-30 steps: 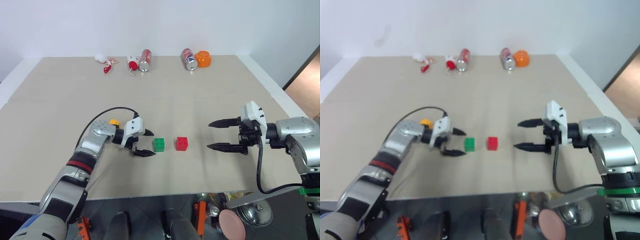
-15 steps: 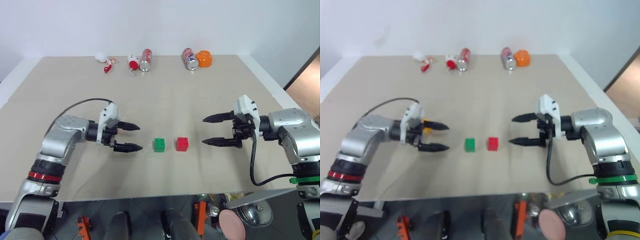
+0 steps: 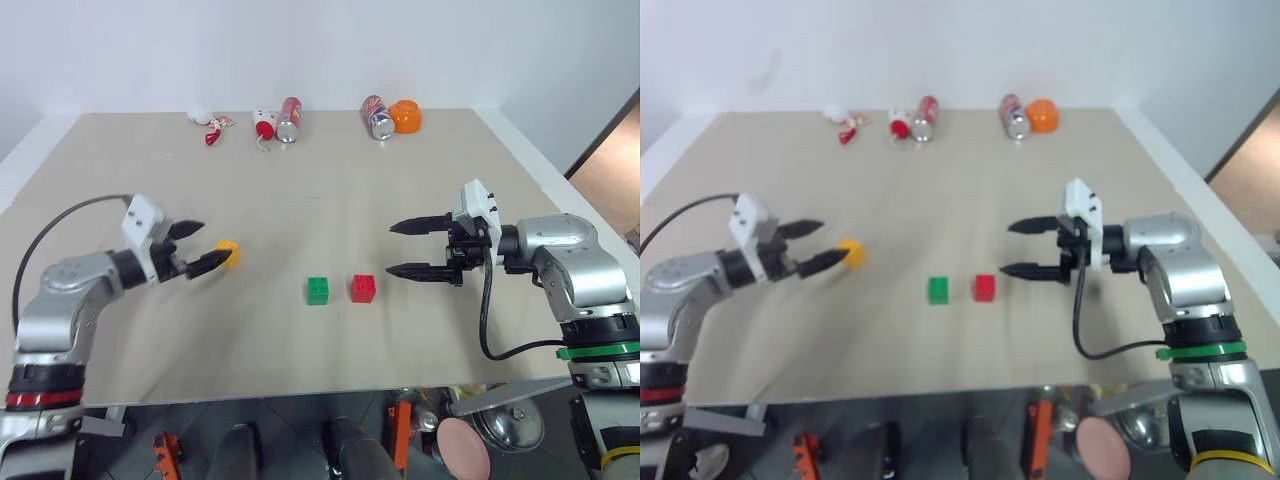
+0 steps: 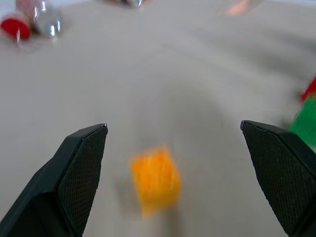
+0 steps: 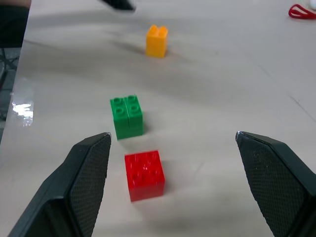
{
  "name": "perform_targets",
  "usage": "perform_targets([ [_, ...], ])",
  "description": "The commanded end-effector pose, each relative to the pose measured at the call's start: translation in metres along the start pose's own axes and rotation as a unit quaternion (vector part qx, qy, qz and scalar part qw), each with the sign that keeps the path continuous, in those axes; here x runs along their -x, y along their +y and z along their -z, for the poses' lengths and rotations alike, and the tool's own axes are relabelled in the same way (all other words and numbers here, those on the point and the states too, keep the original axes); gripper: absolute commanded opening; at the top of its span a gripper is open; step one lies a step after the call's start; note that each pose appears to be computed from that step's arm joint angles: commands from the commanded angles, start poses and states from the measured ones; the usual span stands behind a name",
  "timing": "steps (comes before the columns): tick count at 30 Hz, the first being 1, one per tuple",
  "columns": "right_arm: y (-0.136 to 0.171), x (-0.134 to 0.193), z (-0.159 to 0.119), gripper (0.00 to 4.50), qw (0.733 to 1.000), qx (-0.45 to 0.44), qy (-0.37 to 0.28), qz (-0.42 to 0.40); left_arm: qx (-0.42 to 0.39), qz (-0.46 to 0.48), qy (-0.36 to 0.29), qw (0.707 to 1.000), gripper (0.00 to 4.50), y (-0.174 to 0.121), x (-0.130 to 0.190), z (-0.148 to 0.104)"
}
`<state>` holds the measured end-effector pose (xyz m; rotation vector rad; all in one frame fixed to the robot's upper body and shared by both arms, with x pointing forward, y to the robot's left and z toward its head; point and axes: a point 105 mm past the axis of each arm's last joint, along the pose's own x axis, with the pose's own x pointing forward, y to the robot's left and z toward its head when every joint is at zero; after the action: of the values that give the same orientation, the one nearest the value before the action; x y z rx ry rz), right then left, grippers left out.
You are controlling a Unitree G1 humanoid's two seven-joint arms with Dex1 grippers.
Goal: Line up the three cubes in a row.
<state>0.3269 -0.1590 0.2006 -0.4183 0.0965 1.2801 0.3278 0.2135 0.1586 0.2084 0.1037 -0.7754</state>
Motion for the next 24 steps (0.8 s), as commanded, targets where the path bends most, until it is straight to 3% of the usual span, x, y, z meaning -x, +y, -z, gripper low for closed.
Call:
perform_targets([
  [1, 0.000, 0.000, -0.016, 4.19, 0.999, 0.027, -0.018, 0.000, -0.033, -0.022, -0.006, 0.999, 4.48, 0.013, 0.013, -0.005],
  [11, 0.004, -0.001, -0.015, 4.19, 0.999, 0.025, -0.023, 0.001, -0.003, -0.049, -0.002, 0.999, 4.48, 0.024, 0.008, 0.014],
  [24, 0.007, -0.002, -0.027, 4.19, 0.998, 0.035, -0.041, 0.016, 0.022, -0.012, 0.026, 0.999, 4.48, -0.003, -0.034, 0.040],
])
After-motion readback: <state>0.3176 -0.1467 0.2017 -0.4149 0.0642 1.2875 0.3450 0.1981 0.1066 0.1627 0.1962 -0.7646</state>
